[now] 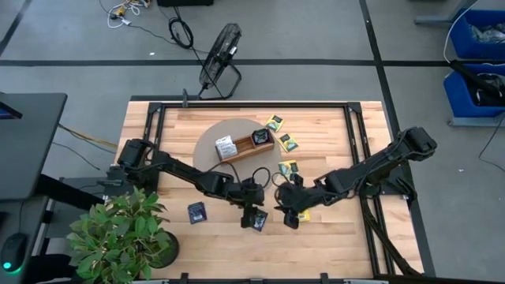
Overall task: Pick & Place Tea
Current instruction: Put the purple tea bag into the right section of the wooden organizer
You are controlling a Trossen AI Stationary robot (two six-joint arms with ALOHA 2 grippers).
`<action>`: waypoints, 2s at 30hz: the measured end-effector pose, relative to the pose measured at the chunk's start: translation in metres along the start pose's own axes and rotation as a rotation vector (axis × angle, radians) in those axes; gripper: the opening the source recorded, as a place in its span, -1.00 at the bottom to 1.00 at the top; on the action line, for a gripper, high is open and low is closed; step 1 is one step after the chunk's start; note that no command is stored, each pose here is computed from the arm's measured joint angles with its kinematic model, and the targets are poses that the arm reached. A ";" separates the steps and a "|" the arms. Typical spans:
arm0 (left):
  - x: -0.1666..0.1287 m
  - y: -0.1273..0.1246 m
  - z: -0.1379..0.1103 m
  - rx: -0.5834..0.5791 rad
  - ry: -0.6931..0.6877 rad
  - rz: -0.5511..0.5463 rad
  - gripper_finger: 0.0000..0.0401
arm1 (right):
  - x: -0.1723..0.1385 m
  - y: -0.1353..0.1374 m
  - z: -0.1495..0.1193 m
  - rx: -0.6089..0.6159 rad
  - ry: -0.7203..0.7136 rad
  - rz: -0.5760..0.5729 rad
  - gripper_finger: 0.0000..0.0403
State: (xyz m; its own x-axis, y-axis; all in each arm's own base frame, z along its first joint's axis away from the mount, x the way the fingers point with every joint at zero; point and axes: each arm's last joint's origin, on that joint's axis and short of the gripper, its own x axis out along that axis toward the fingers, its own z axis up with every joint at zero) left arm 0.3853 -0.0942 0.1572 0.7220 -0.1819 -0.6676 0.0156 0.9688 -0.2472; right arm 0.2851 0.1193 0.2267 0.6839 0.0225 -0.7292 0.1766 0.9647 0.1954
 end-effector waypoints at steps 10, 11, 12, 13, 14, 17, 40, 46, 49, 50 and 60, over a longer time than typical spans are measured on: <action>-0.055 -0.010 0.016 -0.193 -0.293 0.018 -0.29 | 0.013 0.013 -0.047 0.204 -0.177 0.144 -0.17; -0.059 -0.009 0.014 -0.209 -0.308 0.032 -0.29 | 0.014 0.010 -0.049 0.225 -0.181 0.141 -0.17; -0.064 -0.009 0.009 -0.216 -0.307 0.044 -0.29 | 0.016 0.008 -0.050 0.238 -0.179 0.129 -0.17; -0.070 -0.009 0.005 -0.223 -0.310 0.054 -0.29 | 0.019 0.007 -0.051 0.247 -0.177 0.110 -0.17; -0.075 -0.010 0.004 -0.229 -0.327 0.045 -0.29 | 0.021 0.006 -0.052 0.255 -0.178 0.098 -0.17; -0.093 -0.013 -0.009 -0.226 -0.330 0.018 -0.29 | 0.034 0.007 -0.050 0.237 -0.199 0.066 -0.16; -0.153 -0.038 -0.063 -0.162 -0.322 -0.041 -0.29 | 0.112 0.026 -0.052 0.303 0.016 -0.151 0.23; -0.156 -0.041 -0.066 -0.157 -0.318 -0.030 -0.29 | 0.111 0.024 -0.053 0.317 0.034 -0.181 0.22; -0.156 -0.041 -0.066 -0.157 -0.316 -0.027 -0.29 | 0.114 0.023 -0.055 0.320 0.048 -0.191 0.21; -0.156 -0.041 -0.066 -0.162 -0.315 -0.028 -0.29 | 0.116 0.022 -0.056 0.319 0.053 -0.192 0.20; -0.157 -0.042 -0.067 -0.191 -0.310 -0.036 -0.29 | 0.131 0.018 -0.063 0.355 0.059 -0.202 -0.44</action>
State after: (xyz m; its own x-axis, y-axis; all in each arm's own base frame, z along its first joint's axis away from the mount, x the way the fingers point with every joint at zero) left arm 0.2250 -0.1181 0.2250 0.8991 -0.1279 -0.4187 -0.0632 0.9085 -0.4131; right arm 0.3333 0.1561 0.0935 0.5703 -0.1330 -0.8106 0.5437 0.8008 0.2511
